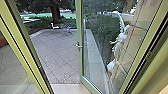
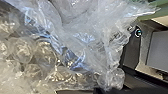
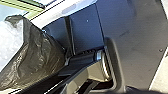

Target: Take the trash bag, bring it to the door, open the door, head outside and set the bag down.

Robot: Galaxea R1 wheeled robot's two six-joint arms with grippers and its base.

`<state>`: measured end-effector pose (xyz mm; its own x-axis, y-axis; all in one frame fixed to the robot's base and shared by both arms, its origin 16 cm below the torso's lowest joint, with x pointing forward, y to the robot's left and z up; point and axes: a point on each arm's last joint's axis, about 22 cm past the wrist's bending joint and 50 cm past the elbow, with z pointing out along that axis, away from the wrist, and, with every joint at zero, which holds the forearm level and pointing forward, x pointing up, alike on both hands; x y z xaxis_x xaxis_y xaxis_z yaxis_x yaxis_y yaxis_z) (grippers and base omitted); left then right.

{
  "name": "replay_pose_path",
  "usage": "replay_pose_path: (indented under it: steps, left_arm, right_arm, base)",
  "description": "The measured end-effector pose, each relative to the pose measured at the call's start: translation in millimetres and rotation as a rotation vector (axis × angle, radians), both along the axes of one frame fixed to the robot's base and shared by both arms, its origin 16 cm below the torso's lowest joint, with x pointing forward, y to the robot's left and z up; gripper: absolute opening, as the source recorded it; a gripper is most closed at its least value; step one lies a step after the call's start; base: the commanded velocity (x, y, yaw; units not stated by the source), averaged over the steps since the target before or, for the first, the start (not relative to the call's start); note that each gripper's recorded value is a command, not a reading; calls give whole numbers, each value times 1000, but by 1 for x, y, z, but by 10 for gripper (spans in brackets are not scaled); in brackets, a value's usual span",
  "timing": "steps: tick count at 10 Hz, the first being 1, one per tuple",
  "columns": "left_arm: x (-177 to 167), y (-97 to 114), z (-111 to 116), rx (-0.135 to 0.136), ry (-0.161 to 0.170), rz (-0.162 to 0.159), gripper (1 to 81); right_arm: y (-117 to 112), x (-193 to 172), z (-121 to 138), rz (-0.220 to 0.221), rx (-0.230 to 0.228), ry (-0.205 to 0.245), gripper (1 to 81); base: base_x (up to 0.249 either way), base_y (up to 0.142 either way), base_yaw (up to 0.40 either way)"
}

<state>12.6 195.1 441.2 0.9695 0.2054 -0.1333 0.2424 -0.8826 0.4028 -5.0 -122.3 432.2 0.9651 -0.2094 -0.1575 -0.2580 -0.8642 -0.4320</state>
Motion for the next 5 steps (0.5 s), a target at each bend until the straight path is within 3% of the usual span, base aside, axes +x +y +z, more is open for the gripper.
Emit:
replay_pose_path:
  steps: [1, 3, 5]
  left_arm:
    - [0, 2, 0, 2, 0, 0, 10]
    - [-1, -8, 1, -14, 3, -1, 10]
    - [0, -1, 1, -4, 2, -1, 10]
  right_arm:
    - [1, 0, 0, 0, 1, 0, 811]
    - [-9, 0, -2, 1, -16, 0, 811]
    - [-1, 0, -1, 1, -3, 0, 811]
  base:
    - [0, -90, 0]
    - [0, 0, 0]
    - [0, 0, 0]
